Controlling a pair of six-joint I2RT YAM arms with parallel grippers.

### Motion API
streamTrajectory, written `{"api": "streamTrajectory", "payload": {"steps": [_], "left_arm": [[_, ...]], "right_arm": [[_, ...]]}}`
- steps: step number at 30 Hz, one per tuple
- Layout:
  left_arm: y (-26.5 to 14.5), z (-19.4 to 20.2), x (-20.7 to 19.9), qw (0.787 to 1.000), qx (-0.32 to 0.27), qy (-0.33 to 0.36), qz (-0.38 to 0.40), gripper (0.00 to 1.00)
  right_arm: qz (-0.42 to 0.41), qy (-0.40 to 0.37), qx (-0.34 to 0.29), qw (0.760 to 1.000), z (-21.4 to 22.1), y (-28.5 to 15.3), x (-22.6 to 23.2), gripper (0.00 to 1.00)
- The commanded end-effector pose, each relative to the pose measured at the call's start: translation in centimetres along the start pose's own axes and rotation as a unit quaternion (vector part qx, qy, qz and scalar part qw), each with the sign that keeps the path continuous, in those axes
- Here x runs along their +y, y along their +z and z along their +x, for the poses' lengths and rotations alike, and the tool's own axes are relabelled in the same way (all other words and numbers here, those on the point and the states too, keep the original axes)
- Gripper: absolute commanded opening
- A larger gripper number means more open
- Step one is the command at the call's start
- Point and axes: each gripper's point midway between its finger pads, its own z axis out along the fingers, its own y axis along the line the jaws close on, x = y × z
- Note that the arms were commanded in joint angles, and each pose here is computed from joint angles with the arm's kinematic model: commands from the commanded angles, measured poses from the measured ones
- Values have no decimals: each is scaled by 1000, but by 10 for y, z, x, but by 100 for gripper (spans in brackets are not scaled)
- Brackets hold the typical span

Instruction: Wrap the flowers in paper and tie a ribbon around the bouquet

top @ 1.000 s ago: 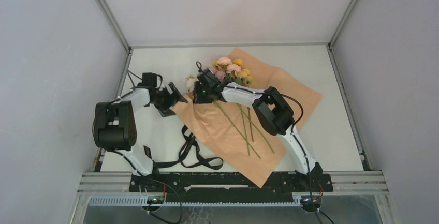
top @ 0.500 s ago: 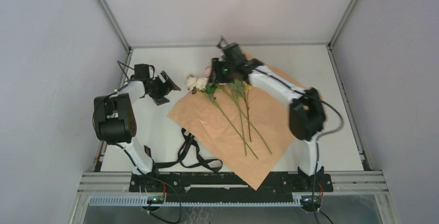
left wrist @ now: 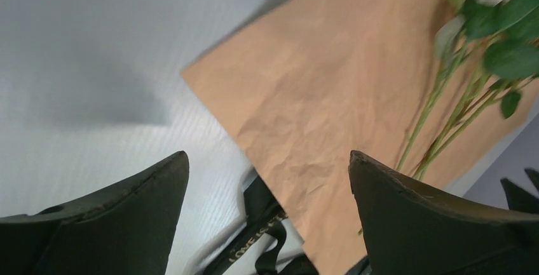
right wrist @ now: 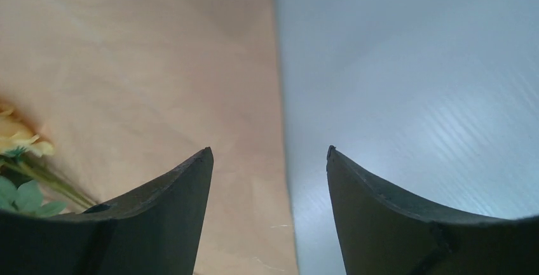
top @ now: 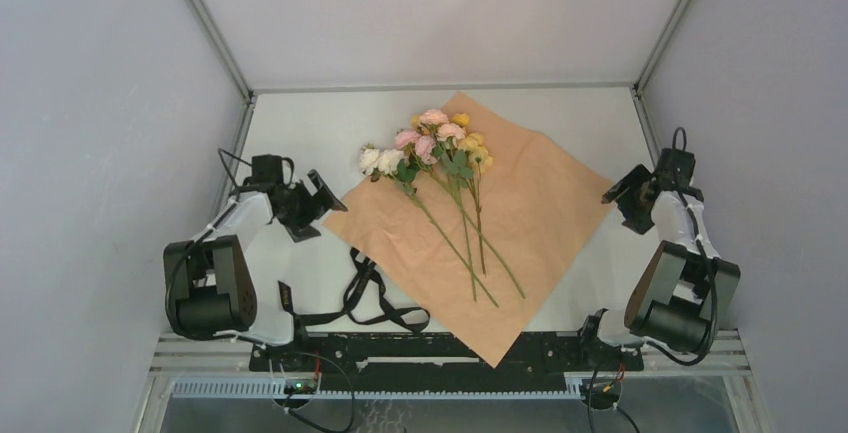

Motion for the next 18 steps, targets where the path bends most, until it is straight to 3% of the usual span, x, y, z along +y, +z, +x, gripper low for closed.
{"api": "streamTrajectory", "payload": {"steps": [1,7,14,18], "left_arm": [[19,53,4,997,74,3,16,100],[27,76,-13,994,101,27,38,100],[42,91,-31,989,124,39,65,99],[46,80,-47,988,112,42,93,89]], "right_arm": [[-18,35,7,999,-6,13,-10,75],[-9,59,71,996,22,50,-23,74],[-70,72,108,989,36,57,-4,68],[-124,72,122,982,38,52,15,64]]}}
